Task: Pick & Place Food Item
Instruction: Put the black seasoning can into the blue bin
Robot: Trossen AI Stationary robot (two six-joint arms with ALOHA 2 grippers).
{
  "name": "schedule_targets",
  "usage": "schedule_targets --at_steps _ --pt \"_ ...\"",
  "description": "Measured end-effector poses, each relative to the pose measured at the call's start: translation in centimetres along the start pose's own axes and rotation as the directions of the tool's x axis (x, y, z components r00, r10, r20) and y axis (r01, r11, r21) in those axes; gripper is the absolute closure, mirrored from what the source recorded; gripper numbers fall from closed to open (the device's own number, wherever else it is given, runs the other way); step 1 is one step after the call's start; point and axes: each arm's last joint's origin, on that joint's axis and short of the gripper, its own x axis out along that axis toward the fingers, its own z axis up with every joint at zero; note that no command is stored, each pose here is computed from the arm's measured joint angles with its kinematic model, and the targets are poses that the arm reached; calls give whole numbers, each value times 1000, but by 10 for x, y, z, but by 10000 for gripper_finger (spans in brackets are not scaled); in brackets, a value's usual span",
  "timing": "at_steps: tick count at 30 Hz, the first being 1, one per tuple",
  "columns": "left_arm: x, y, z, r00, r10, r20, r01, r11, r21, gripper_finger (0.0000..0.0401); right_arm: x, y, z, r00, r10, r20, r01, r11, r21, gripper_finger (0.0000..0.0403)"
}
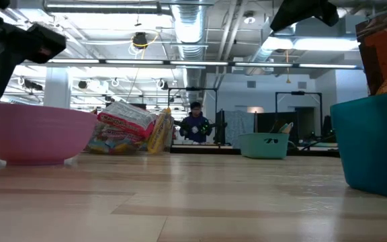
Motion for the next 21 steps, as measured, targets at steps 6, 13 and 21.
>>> schedule_targets --at_steps 6,13,21 --pt "5 1 -4 1000 19 5 -19 1000 -1 156 0 0 0 1000 0 0 0 1000 0 402" --pt "11 1 -9 1000 21 -2 -21 1000 0 156 0 0 0 1000 0 0 0 1000 -3 402" --pt "11 1 -9 1000 21 -2 -21 1000 0 156 0 0 0 1000 -3 1 3 1000 -1 402"
